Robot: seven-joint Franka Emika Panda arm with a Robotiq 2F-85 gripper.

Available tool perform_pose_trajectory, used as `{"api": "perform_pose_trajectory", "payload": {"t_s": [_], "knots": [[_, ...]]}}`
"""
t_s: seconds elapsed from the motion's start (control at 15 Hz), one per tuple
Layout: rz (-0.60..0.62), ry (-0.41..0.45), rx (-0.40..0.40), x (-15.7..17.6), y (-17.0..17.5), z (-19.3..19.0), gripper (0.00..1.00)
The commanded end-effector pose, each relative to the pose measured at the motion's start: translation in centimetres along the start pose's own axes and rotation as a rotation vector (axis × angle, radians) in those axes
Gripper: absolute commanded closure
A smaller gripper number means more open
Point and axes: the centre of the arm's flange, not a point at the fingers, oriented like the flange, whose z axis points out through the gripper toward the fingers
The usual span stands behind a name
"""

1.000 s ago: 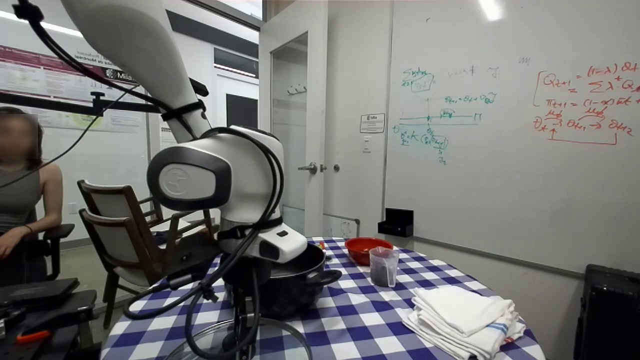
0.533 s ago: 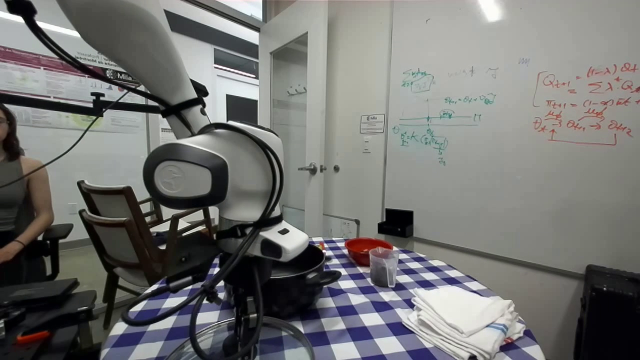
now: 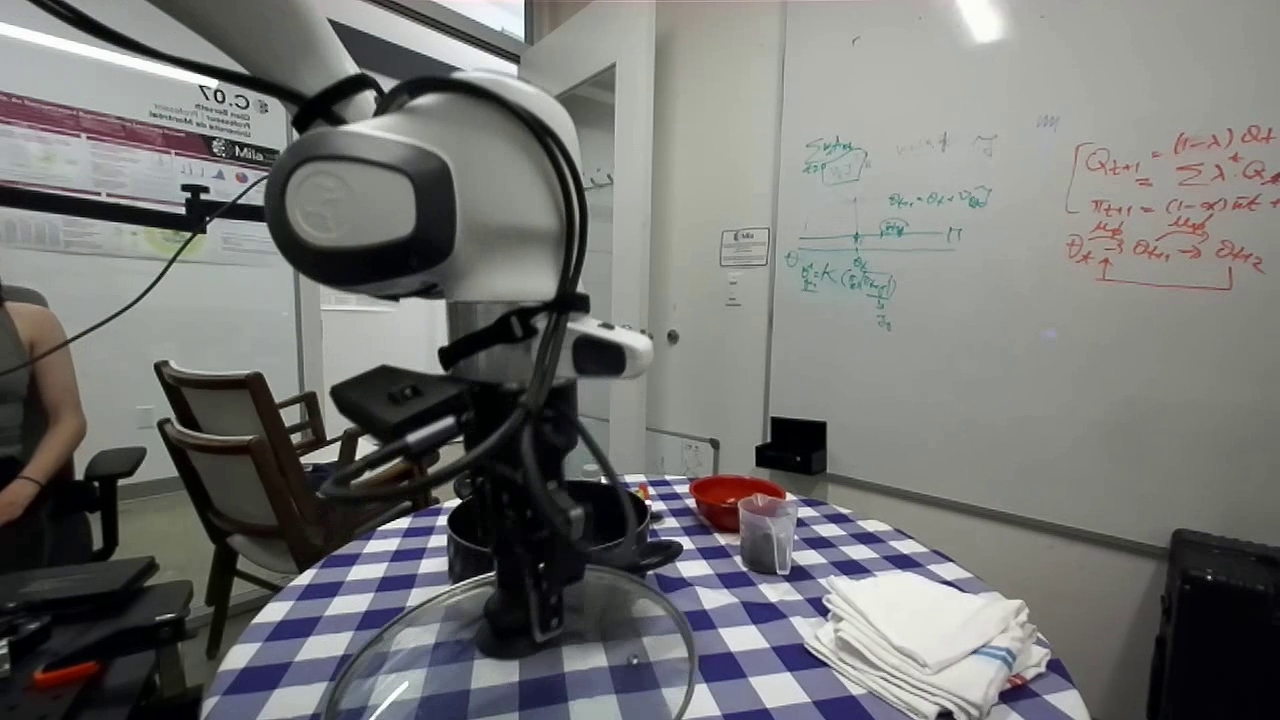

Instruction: Put the glass lid on the black pot

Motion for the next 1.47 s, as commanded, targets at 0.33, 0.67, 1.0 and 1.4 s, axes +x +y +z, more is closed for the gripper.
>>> {"api": "perform_pose_trajectory", "payload": {"t_s": [0.33,0.67,1.0,1.4], "knots": [[-0.465,0.1,-0.003,11.2,-8.3,-11.8,0.74],[-0.724,0.176,0.067,15.7,-14.5,-11.1,0.74],[-0.945,0.234,0.187,17.2,-18.3,-8.7,0.74],[-1.081,0.273,0.254,15.9,-21.7,-7.8,0.74]]}}
